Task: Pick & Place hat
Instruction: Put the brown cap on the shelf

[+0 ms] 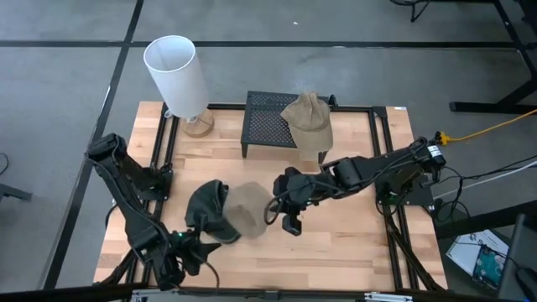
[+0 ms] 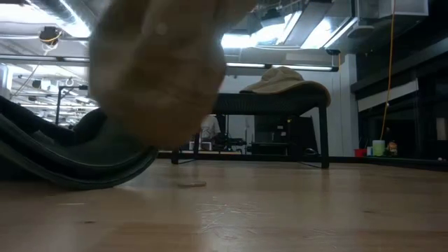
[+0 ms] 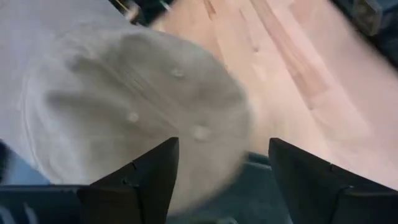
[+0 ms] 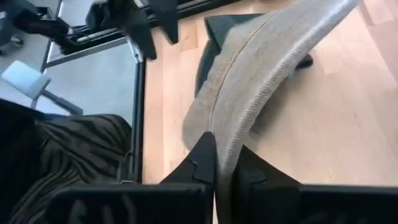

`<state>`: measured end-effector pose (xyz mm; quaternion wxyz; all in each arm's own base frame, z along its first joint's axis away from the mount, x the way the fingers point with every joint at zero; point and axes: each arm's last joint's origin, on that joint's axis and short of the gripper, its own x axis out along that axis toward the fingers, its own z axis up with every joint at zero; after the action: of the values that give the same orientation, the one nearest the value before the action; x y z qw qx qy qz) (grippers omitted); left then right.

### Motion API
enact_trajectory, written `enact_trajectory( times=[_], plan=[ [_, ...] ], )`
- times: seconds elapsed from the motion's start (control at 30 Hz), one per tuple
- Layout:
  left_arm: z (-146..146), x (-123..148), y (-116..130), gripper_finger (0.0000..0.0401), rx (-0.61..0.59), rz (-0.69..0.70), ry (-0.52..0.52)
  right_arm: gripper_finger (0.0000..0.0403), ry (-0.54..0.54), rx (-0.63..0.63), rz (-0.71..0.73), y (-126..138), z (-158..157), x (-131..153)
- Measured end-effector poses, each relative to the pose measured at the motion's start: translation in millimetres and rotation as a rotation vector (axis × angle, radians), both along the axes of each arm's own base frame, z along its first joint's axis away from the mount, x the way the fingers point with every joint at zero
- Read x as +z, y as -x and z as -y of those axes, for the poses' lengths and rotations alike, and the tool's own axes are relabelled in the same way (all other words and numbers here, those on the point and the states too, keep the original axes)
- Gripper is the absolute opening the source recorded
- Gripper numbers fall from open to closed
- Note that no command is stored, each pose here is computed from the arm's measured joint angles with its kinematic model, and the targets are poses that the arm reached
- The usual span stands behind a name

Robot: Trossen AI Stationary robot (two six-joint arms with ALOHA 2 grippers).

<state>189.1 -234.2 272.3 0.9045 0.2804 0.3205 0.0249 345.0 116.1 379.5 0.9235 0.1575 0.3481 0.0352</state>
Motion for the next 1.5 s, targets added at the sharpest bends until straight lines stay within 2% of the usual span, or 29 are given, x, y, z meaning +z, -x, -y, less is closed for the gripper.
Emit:
enact_trajectory(
  times=[0.13, 0.27, 0.37, 0.5, 0.6, 0.73, 1.03, 1.17, 1.33, 1.5],
  plan=[
    [-17, 15, 12, 0.0242, 0.034, -0.047, 0.095, 0.0014, -0.019, 0.169, 0.03, 3, -15, 3],
    [-32, 35, 26, 0.0242, 0.065, 0.016, 0.137, 0.0027, -0.041, 0.362, 0.039, 13, -36, 5],
    [-40, 47, 31, 0.0242, 0.07, 0.073, 0.148, 0.0021, -0.071, 0.427, 0.062, 17, -48, 7],
    [-46, 53, 23, 0.0242, 0.09, 0.12, 0.142, 0.0013, -0.057, 0.494, 0.195, 17, -61, 17],
    [-44, 54, 7, 0.0242, 0.058, 0.116, 0.19, 0.0014, -0.019, 0.549, 0.314, 16, -66, 24],
    [-31, 55, -19, 0.0242, -0.106, 0.113, 0.277, 0.0025, 0.008, 0.618, 0.425, 14, -68, 32],
    [-3, 63, -51, 0.0242, -0.583, 0.183, 0.484, 0.0016, 0.037, 0.633, 0.469, 14, -68, 34],
    [3, 68, -55, 0.0242, -0.709, 0.25, 0.514, 0.0026, 0.036, 0.632, 0.47, 14, -68, 34],
    [7, 74, -57, 0.0242, -0.809, 0.311, 0.535, 0.0013, 0.065, 0.588, 0.469, 12, -66, 34],
    [8, 82, -58, 0.0242, -0.967, 0.345, 0.621, 0.0019, 0.08, 0.557, 0.463, 10, -61, 34]
  ],
)
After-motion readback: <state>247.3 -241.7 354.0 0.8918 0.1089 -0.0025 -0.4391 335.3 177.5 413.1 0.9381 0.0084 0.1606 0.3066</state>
